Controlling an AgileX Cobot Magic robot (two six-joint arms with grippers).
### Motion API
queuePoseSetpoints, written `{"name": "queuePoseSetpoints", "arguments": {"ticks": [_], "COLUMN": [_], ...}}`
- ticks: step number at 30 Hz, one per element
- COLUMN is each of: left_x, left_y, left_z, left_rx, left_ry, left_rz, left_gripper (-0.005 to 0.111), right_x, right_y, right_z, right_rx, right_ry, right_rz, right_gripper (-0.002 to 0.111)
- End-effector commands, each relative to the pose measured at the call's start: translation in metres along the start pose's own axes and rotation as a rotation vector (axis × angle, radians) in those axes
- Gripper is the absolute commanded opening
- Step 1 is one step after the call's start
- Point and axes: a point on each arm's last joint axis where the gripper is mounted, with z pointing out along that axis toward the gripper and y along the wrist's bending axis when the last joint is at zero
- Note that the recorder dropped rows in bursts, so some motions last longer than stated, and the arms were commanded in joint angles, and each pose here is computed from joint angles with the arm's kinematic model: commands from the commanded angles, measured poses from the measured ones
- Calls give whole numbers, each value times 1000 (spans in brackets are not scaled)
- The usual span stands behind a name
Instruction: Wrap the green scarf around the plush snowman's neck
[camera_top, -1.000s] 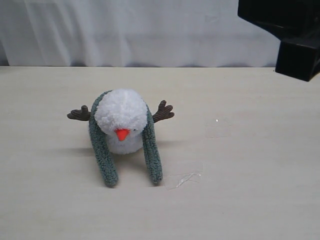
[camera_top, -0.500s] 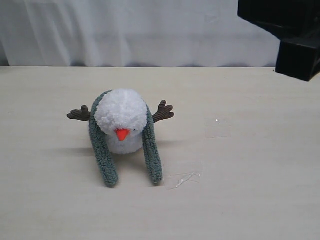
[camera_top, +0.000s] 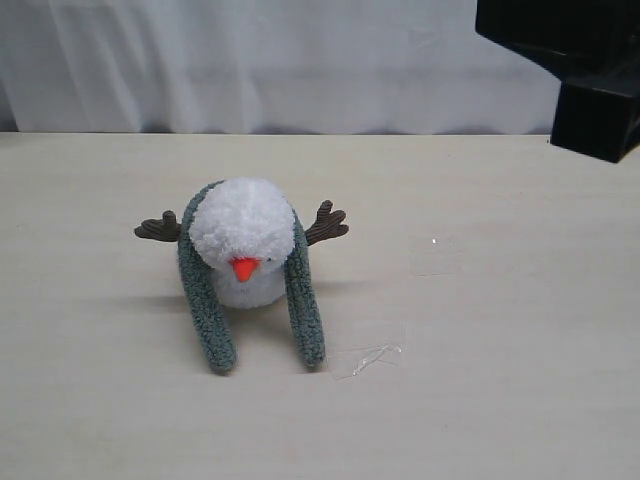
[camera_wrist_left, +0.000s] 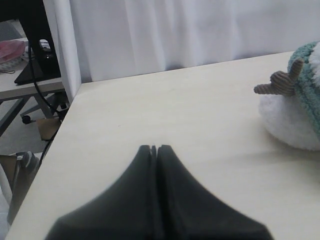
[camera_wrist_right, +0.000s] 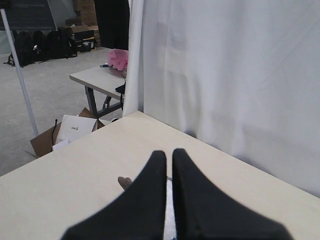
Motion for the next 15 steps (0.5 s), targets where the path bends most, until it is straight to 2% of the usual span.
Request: {"name": "queuePoseSetpoints", "arguments": {"ticks": [1, 11, 15], "left_x": [1, 1, 1], "left_y": [0, 0, 0], "left_z": [0, 0, 0], "left_rx": [-1, -1, -1], "left_ry": [-2, -2, -2], "left_rz": [-9, -9, -9], "left_gripper": [0, 0, 0], "right_x": [1, 2, 12], "right_y": [0, 0, 1], "right_z": [0, 0, -8], "right_rx": [-2, -4, -3], "right_ry": [3, 3, 1], "right_rz": [5, 13, 18], "right_gripper": [4, 4, 4]}}
